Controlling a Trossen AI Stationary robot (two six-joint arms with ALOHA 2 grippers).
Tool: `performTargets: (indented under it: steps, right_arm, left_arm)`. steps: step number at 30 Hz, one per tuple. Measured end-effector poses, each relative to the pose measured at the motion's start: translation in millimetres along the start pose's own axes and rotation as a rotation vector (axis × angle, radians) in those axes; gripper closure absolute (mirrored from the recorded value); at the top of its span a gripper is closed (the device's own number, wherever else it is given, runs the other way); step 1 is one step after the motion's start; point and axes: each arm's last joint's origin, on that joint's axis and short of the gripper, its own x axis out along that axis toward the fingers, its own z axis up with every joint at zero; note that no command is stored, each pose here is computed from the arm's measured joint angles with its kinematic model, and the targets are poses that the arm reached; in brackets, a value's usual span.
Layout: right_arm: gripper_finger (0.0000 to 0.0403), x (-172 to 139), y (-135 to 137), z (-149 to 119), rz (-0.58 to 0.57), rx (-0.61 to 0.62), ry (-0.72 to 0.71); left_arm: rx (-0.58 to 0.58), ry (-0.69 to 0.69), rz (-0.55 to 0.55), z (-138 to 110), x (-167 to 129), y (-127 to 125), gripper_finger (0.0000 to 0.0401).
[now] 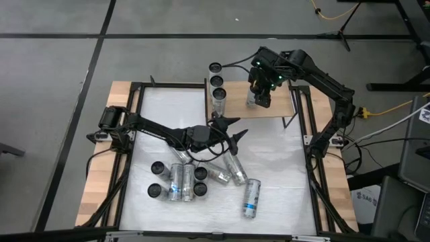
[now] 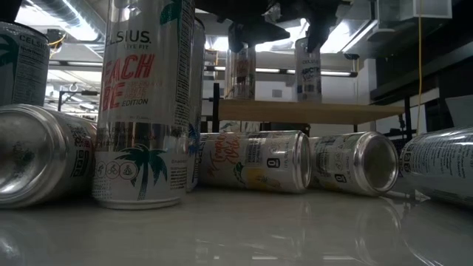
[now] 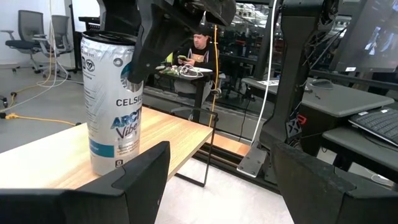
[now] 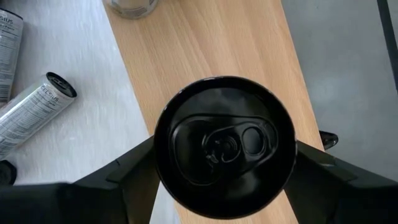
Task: Place canned beverage on shelf
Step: Put the blue soda can on the shelf
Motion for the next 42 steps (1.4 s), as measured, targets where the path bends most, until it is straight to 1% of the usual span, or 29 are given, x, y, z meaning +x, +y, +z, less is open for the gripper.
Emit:
performTargets:
  steps: [16, 19, 25, 29, 35, 39, 42]
  right_arm:
    - [0.0119, -0.3, 0.0, 0.1, 0.0, 0.0, -0.002]
    - [0.0105, -1.1, -0.1, 0.5, -0.003, 0.0, -0.01]
    - [0.0051, -1.6, 0.0, 0.2, -0.003, 0.0, -0.009]
    - [0.003, -1.6, 0.0, 0.0, -0.002, 0.0, -0.008]
    - [0.0025, -6.0, -0.1, 0.6, -0.005, 0.0, -0.02]
    - [0.0026, -20.0, -0.3, 1.9, -0.017, -0.001, -0.064]
    - [0.0026, -33.8, 0.4, -0.5, -0.023, -0.001, -0.077]
  left_arm:
    - [0.0, 0.0, 0.0, 0.0, 0.0, 0.0, 0.0129]
    - [0.0, 0.0, 0.0, 0.0, 0.0, 0.0, 0.0129]
    - [0.0, 0.0, 0.0, 0.0, 0.0, 0.0, 0.0129]
    - [0.0, 0.0, 0.0, -0.1, 0.0, 0.1, 0.0129]
    - [0.002, 0.0, 0.0, -0.1, -0.1, -0.1, 0.0129]
    - [0.002, 0.0, 0.0, 0.0, 0.0, 0.0, 0.0129]
    - [-0.002, -0.008, -0.001, 4.8, -1.8, 0.5, 0.0129]
